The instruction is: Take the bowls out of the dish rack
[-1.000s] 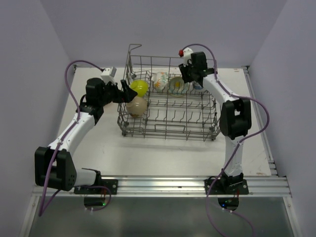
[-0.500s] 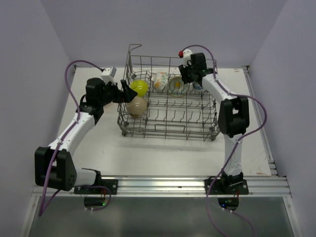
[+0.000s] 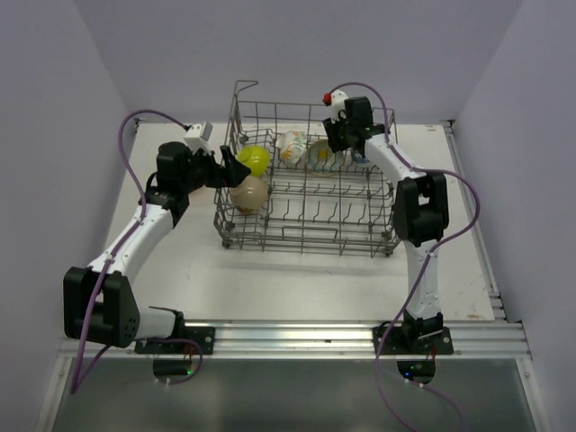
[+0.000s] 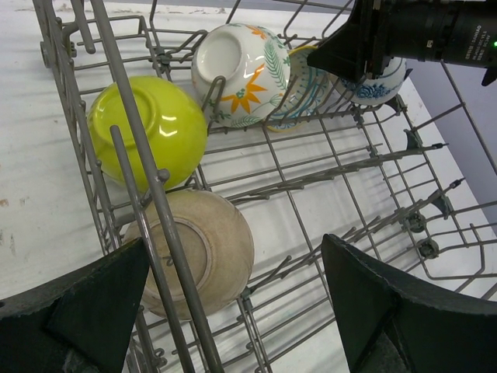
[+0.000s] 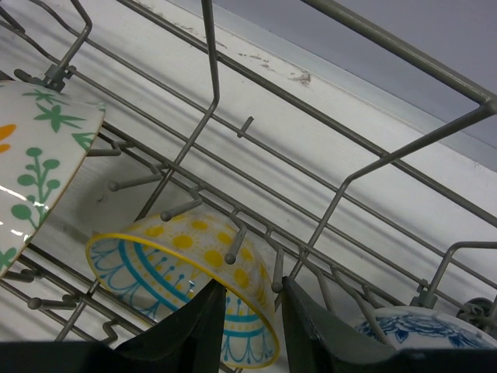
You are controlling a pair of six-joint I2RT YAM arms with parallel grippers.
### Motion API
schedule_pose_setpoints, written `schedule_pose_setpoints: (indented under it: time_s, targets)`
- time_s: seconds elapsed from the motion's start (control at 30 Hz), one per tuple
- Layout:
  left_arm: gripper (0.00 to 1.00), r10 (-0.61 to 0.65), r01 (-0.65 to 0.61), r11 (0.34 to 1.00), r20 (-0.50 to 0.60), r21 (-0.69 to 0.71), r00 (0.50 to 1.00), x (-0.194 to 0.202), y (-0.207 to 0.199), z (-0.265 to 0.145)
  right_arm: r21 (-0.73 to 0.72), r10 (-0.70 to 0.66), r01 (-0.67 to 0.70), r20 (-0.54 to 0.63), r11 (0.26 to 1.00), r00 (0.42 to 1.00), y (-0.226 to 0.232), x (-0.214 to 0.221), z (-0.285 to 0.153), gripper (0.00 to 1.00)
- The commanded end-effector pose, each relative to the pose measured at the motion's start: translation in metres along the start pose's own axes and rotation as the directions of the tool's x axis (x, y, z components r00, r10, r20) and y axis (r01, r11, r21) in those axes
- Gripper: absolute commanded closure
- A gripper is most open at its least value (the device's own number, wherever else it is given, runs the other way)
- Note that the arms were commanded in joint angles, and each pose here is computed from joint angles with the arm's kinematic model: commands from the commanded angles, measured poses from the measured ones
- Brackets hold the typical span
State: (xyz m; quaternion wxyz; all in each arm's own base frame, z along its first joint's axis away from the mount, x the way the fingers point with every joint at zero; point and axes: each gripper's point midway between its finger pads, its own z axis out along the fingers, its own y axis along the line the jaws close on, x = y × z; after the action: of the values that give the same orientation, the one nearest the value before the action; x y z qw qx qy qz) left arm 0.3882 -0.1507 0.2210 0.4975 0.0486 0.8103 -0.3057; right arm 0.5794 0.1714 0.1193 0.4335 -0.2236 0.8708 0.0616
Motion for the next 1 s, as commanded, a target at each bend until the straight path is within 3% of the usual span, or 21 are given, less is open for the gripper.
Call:
schedule_pose_setpoints:
  time_s: [0.0,0.17,0.37,0.4,0.67,0.97]
  targets:
    - [0.05,0.001,-0.001,0.999,0.017,0.035,1.0,-0.009,-0.01,0.003,0.035,-0.026,0.026,-0.01,0.999,1.0,-0.011,-0.003,0.004,0.62]
    - [0.05,-0.003,0.002,0.999,0.013,0.035,1.0,-0.008,-0.009,0.004,-0.002,-0.052,0.052,-0.052,0.999,0.997,-0.007,0.005,0.011,0.71]
    - [0.05,-0.004,0.004,0.999,0.011,0.033,1.0,-0.007,-0.008,0.004,-0.011,-0.071,0.071,-0.024,0.997,0.997,-0.009,-0.007,0.004,0.92]
    - [0.05,-0.004,0.004,0.999,0.011,0.033,1.0,-0.007,-0.008,0.004,-0.013,-0.072,0.072,-0.014,0.997,0.997,-0.008,-0.011,0.002,1.0]
    - [0.05,-0.005,0.005,1.0,0.01,0.027,1.0,-0.007,-0.007,0.005,-0.015,-0.083,0.085,0.126,0.996,0.989,-0.006,-0.059,-0.04,1.0]
    - [0.05,-0.006,0.006,1.0,0.007,0.02,1.0,-0.005,-0.004,0.006,0.028,-0.087,0.082,0.214,0.996,0.973,-0.006,-0.081,-0.076,1.0]
